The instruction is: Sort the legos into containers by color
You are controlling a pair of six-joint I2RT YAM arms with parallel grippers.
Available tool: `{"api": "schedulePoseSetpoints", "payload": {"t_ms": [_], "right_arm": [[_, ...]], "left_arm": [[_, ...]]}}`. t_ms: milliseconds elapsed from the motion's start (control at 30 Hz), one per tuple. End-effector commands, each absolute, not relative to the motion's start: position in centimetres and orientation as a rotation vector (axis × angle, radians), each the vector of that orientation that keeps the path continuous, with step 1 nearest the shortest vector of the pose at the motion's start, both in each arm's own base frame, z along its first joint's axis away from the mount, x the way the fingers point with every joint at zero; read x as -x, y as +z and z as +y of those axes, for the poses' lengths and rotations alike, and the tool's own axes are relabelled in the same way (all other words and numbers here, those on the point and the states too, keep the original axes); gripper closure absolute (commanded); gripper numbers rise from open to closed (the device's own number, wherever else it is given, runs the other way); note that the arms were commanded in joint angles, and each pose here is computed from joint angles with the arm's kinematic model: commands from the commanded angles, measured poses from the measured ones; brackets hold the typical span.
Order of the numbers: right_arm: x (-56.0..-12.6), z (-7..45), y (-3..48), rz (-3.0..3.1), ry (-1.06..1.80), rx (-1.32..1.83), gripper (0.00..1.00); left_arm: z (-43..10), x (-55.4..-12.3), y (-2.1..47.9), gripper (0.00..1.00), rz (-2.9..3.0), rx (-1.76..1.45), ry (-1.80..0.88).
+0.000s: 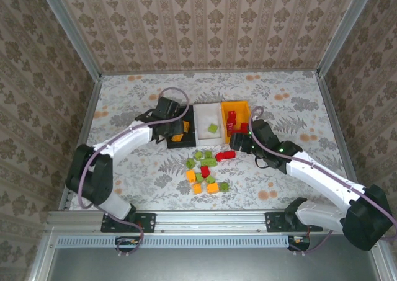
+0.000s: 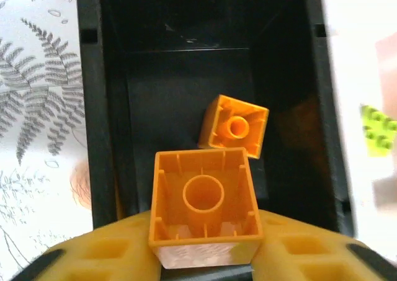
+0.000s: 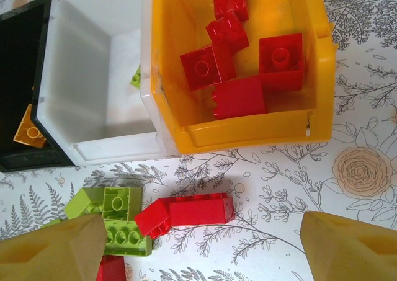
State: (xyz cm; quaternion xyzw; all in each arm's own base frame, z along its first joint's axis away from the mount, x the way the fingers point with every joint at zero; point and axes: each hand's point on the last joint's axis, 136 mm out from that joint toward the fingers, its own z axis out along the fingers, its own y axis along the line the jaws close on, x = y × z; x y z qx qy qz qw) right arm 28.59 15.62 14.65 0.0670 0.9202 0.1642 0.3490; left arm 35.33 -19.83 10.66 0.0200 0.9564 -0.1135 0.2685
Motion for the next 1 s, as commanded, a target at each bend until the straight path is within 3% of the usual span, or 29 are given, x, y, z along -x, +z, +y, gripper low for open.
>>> {"api": "schedulePoseSetpoints", "payload": {"t_ms": [0, 133, 300, 633, 967], "right_arm": [[-27.9, 14.8, 14.5, 2.39, 0.4, -0.198, 0.17], [-27.8, 14.7, 14.6, 2.393, 0.398, -0.199, 0.16], [-27.8, 14.8, 14.6, 2.395, 0.403, -0.19, 0.16], [-27.6, 14.7, 13.1, 2.425, 0.39, -0.188, 0.16], [-27.6, 14.7, 12.7, 2.433, 0.381, -0.186, 0.15]], "left_arm": [[-20.7, -37.0, 12.0, 0.41, 2.549, -0.095, -0.324], [-21.6, -36.2, 14.0, 0.23, 2.51, -0.109, -0.391], [-23.1, -31.1, 16.0, 0.15, 2.463, -0.206, -0.483], [-23.5, -17.1, 8.5, 0.14, 2.634, -0.39, -0.535], [-25.7, -12.0, 6.1, 0.15, 2.642, -0.621, -0.526]]}}
